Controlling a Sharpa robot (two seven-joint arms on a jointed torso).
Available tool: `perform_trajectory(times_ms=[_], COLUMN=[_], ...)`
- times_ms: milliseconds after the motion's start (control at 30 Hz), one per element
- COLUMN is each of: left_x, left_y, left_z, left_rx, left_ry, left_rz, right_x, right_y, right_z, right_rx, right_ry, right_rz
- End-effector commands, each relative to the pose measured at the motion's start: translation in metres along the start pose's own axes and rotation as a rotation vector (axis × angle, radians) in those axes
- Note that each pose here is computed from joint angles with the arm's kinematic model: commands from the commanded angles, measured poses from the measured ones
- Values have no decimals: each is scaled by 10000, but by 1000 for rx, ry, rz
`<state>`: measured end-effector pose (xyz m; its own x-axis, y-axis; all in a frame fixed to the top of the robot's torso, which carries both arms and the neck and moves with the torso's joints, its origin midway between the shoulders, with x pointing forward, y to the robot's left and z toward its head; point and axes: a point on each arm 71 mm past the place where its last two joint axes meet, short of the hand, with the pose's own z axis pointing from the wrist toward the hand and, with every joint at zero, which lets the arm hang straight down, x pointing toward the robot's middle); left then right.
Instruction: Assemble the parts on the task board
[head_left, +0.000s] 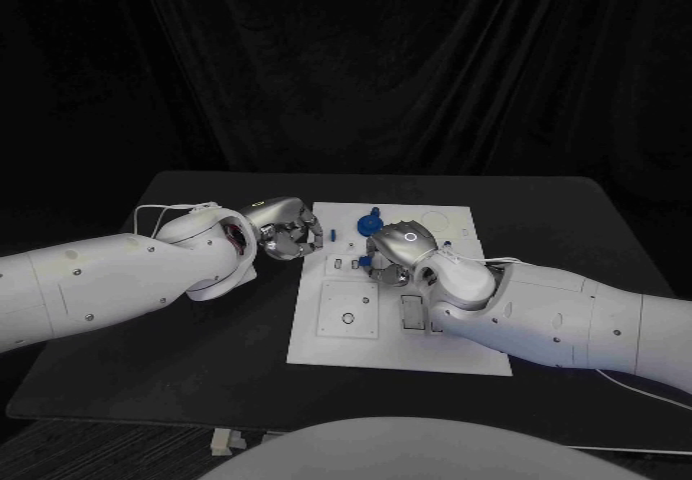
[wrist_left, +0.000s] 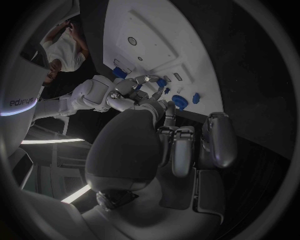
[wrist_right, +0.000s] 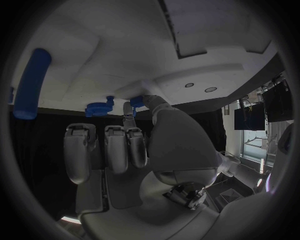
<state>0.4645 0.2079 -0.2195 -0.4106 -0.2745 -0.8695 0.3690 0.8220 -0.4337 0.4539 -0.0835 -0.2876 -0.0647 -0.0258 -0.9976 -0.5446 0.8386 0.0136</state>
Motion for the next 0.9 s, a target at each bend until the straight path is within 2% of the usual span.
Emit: perform_trajectory(times_ms=[33, 133, 200, 433, 667, 900], left_x=[17, 30, 42, 103, 230, 320], left_y=[-36, -66, -109, -236, -330, -363], left_z=[19, 33, 44, 102, 183, 217], left_rx=[42, 85, 140, 249, 285, 293], left_ry=[11, 10, 7, 28, 81, 114], left_rz=[-6, -6, -7, -9, -16, -23], right_x=[-31, -51, -73, -153, -205, -206], right_y=[28, 26, 25, -2, -23, -39], right_z=[-34, -76, -122, -191, -211, -204], right_rx=[-48, -65, -77, -91, -93, -89], right_ry=[-51, -64, -69, -60, -54, -44], right_rz=[32, 41, 48, 45, 38, 31])
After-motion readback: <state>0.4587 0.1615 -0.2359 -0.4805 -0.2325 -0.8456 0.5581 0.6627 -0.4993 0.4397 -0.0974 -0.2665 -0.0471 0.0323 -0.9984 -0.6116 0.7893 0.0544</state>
